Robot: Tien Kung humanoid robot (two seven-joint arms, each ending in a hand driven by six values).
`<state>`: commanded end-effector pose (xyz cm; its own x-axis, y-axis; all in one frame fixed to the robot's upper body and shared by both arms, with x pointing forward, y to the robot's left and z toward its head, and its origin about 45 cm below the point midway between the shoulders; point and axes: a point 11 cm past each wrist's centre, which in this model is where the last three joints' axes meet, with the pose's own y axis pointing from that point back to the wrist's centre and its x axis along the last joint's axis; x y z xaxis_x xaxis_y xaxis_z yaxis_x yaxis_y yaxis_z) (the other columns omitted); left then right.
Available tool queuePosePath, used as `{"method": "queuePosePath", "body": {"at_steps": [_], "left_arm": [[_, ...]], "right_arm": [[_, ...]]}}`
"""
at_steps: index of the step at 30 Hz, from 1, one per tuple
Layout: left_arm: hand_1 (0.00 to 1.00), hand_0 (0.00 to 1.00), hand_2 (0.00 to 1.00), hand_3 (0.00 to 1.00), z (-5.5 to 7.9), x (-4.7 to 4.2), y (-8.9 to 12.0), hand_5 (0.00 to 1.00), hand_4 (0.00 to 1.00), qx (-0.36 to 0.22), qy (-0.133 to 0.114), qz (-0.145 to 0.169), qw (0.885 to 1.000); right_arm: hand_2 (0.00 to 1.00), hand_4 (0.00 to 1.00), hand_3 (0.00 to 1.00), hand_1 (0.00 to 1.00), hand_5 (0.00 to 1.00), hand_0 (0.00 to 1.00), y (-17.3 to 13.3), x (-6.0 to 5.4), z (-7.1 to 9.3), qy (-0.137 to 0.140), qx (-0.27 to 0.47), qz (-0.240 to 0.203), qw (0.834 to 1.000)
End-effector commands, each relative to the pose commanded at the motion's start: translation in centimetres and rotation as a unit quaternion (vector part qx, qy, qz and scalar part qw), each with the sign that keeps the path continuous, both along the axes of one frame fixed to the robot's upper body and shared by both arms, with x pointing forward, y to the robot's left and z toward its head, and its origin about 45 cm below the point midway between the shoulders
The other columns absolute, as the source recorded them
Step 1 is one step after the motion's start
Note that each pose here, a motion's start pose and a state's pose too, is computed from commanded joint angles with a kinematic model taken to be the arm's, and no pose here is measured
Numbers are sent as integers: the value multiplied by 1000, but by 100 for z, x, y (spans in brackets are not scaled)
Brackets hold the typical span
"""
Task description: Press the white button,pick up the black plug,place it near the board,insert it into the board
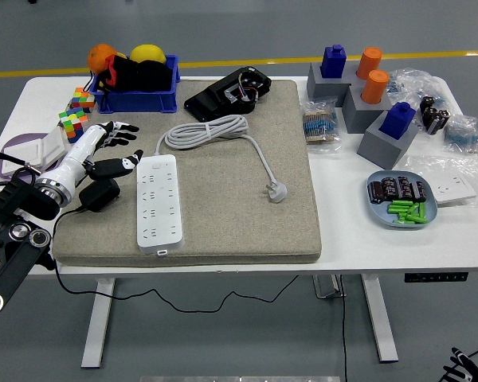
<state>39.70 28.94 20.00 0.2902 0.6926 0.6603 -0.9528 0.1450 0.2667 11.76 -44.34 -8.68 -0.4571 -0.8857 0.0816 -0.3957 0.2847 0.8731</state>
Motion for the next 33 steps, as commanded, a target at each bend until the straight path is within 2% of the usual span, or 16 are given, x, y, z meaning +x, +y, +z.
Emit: {"method": "queuePosePath", "body": {"at_steps": [6, 7, 12, 13, 18, 19, 24, 25, 27, 30, 31, 33], "left_arm": [[684, 699, 644, 816, -27, 105, -191, 168, 630, 45, 26, -43, 998], [435, 298, 368, 864, -27, 132, -240, 180, 633, 52, 31, -51, 997], [435, 298, 368, 864, -86, 214, -404, 180, 633, 87, 60, -77, 991], [169, 138, 192, 862, -100, 229, -442, 195, 655, 93, 67, -82, 990], [169, 138, 192, 862, -114, 267, -529, 195, 655, 111, 84, -88, 986], [57, 53, 132, 826, -125, 273, -527, 371, 704, 115, 92, -84, 985], [57, 53, 132, 826, -210, 263, -460, 371, 704, 138, 146, -59, 978], [43, 28, 105, 813, -224, 262, -438, 431, 727, 143, 155, -53, 976], [43, 28, 105, 813, -245, 265, -388, 431, 727, 153, 171, -40, 972], [43, 28, 105, 813, -240, 290, -349, 431, 727, 163, 178, -29, 970], [43, 16, 98, 788, -237, 297, -346, 534, 733, 164, 178, -28, 970], [43, 16, 98, 788, -231, 311, -342, 534, 733, 167, 182, -24, 969]], "right_arm": [[558, 744, 680, 613, 511, 727, -35, 5, 14, 0, -3, -2, 1000], [557, 745, 680, 613, 513, 728, -38, 5, 15, 0, -3, -3, 1000], [557, 745, 680, 613, 513, 728, -46, 22, 21, -1, -3, -4, 1000], [557, 744, 680, 613, 513, 728, -51, 31, 26, -2, -4, -4, 1000], [557, 744, 680, 613, 513, 728, -60, 31, 29, -1, -5, -3, 1000], [558, 745, 680, 612, 514, 728, -61, 29, 29, 0, -5, -3, 1000], [558, 745, 680, 612, 514, 728, -65, 10, 25, 2, -5, -2, 1000], [558, 745, 681, 613, 514, 728, -67, 6, 25, 2, -5, -2, 1000], [558, 745, 681, 613, 514, 728, -71, 0, 24, 3, -6, -1, 1000], [558, 745, 681, 613, 514, 728, -78, 2, 28, 4, -7, 0, 1000], [558, 745, 681, 612, 514, 727, -80, 4, 29, 4, -7, 0, 1000], [558, 745, 681, 612, 514, 727, -81, 7, 31, 3, -7, 0, 1000]]}}
